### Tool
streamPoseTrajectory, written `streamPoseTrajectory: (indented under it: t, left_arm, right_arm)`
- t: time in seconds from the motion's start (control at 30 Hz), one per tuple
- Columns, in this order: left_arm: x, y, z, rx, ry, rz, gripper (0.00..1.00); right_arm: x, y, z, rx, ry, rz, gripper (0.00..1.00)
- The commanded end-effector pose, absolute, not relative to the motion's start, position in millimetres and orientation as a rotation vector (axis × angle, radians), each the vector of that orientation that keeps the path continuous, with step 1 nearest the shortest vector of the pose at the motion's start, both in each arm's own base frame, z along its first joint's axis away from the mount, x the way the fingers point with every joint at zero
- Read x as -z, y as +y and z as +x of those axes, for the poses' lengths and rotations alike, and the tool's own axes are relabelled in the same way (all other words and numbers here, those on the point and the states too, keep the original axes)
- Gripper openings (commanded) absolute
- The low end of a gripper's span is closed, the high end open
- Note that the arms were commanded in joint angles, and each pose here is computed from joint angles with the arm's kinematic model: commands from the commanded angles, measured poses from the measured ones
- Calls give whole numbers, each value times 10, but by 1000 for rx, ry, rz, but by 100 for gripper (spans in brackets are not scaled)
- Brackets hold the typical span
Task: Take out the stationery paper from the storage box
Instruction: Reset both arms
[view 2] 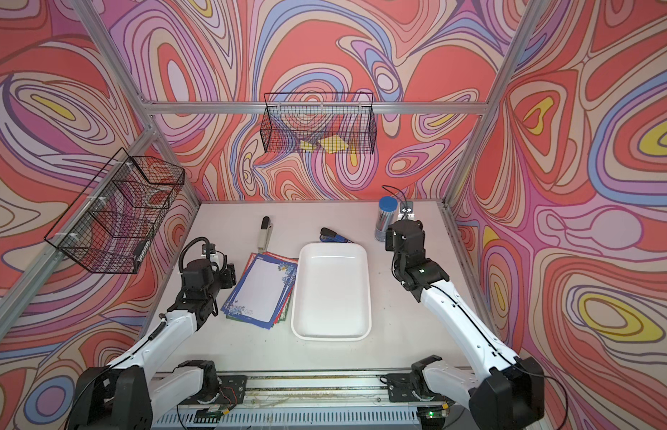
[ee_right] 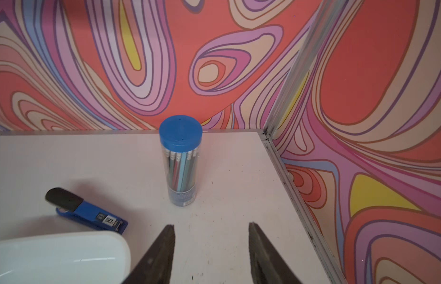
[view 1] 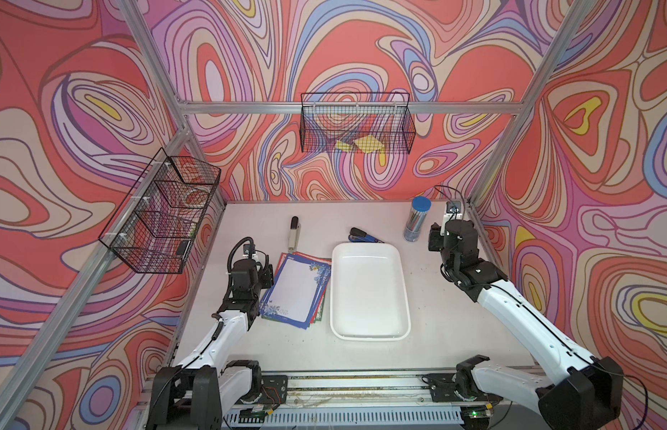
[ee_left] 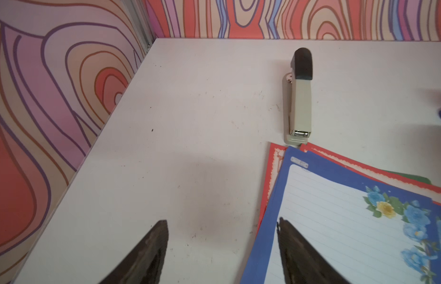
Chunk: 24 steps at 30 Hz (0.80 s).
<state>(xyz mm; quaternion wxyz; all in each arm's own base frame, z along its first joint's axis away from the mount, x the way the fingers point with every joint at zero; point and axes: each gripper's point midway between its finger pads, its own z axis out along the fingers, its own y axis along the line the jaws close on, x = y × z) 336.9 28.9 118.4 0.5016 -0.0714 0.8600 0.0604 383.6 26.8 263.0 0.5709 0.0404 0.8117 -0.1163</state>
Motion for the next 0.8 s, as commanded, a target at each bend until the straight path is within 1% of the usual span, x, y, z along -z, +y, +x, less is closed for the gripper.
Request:
streamPoseTrajectory:
  t: [0.0, 0.07, 0.13, 0.37, 0.53, 0.6, 0.63, 0.7, 0.73, 0.77]
  left_arm:
    - [-1298, 434, 3458, -166, 1930, -295, 74]
    - [-1165, 408, 3466, -139, 1927, -301, 74]
    - [-1136, 345, 3506, -106, 1923, -269, 74]
    - [-1218, 156, 3660, -62, 1856, -95, 75]
    - [-1036, -34, 3719, 22, 1775, 22, 76]
    - [-999, -8, 3680, 15, 1791, 5, 76]
    - [-979, 70, 3684, -11, 1826, -46, 79]
    - [-975, 302, 3744, -99, 1819, -188, 97]
    - [-971, 373, 3756, -131, 1817, -225, 99]
    - [-937, 337, 3754, -115, 1846, -213, 99]
  right_arm:
    - [-2391, 95, 3982, 258, 1786, 182, 52]
    - [-2168, -30, 3982, 281, 1764, 214, 52]
    - [-2012, -120, 3977, 295, 1744, 237, 52]
    - [-1360, -405, 3957, 246, 1696, 302, 53]
    - [-1164, -202, 4000, 116, 1710, 156, 53]
    - [-1122, -146, 4011, 101, 1688, 110, 54]
    - [-1074, -169, 4025, 94, 1735, 125, 54]
    - [-1026, -315, 4172, 142, 1780, 208, 57]
    - [-969, -347, 4217, 166, 1837, 227, 63]
    - [-1007, -326, 4213, 160, 1808, 215, 72]
